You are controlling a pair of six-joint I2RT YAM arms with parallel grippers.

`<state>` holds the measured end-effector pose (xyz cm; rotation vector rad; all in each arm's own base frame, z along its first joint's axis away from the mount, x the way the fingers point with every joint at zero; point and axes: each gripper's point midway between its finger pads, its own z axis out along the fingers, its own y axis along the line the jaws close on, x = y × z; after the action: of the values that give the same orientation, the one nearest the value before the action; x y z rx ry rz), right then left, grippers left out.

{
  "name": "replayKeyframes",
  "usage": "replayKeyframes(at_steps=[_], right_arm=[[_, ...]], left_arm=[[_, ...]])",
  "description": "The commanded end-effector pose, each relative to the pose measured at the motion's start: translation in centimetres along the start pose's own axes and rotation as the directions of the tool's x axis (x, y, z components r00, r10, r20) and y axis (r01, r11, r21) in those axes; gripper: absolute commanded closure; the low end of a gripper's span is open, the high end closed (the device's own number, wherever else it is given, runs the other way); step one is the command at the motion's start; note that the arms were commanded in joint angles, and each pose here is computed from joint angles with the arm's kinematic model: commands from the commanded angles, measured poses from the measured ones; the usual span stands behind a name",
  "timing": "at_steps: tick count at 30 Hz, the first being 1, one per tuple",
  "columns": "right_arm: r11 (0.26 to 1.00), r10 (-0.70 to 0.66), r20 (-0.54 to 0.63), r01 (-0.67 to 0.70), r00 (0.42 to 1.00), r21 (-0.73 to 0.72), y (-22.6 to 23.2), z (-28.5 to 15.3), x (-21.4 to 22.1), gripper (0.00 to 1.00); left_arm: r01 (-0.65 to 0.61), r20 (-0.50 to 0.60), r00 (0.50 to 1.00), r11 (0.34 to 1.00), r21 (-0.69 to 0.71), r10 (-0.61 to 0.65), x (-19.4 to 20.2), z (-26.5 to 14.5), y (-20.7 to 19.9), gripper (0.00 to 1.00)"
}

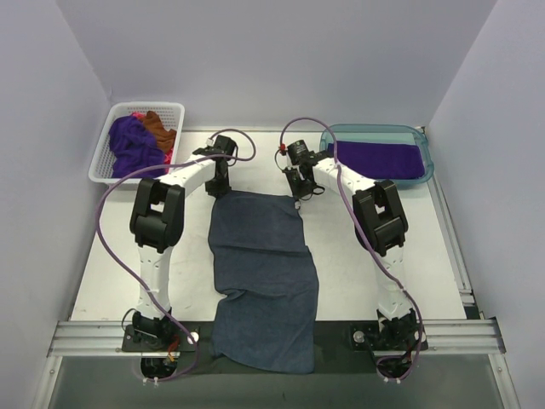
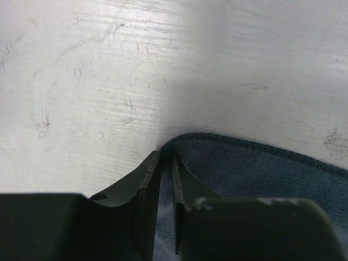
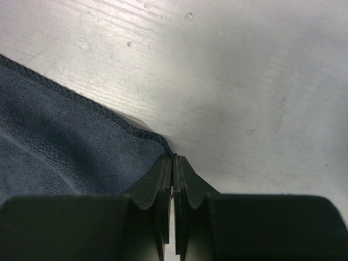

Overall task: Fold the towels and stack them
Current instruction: Fold the towel

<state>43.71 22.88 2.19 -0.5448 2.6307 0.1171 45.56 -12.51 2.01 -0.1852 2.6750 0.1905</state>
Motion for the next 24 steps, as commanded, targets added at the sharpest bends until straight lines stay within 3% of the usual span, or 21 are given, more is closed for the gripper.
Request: replayKeyframes(at_steps=[1, 5, 7, 14, 24], right_arm=[[1.000, -0.009, 0.035, 0.009, 0.999, 0.001, -0.1, -2.8, -1.0, 1.00], [1.000, -0.009, 0.039, 0.009, 0.999, 0.001, -0.1, -2.8, -1.1, 1.00], [1.000, -0.009, 0.042, 0.009, 0.999, 0.002, -0.1, -2.9, -1.2, 1.00], [0.999, -0.033, 0.091, 0.031, 0.995, 0.027, -0.9, -3.8, -3.1, 1.00], [0.996, -0.059, 0.300, 0.034, 0.952, 0.088, -4.2, -7.4, -11.6, 1.00]], left_arm=[[-0.037, -0.163, 0.986, 0.999, -0.039, 0.030, 4.8, 2.4, 0.6, 0.78], [-0.037, -0.151, 0.988, 0.999, -0.035, 0.031, 4.2, 2.3, 0.5, 0.89], [-0.045, -0.149, 0.988, 0.998, -0.032, 0.040, 4.1, 2.2, 0.5, 1.00], [-0.031, -0.069, 0.997, 0.999, -0.008, 0.030, 0.9, 0.3, 0.9, 1.00], [0.070, 0.197, 0.977, 0.995, 0.072, -0.083, -10.1, -5.5, 2.4, 1.00]])
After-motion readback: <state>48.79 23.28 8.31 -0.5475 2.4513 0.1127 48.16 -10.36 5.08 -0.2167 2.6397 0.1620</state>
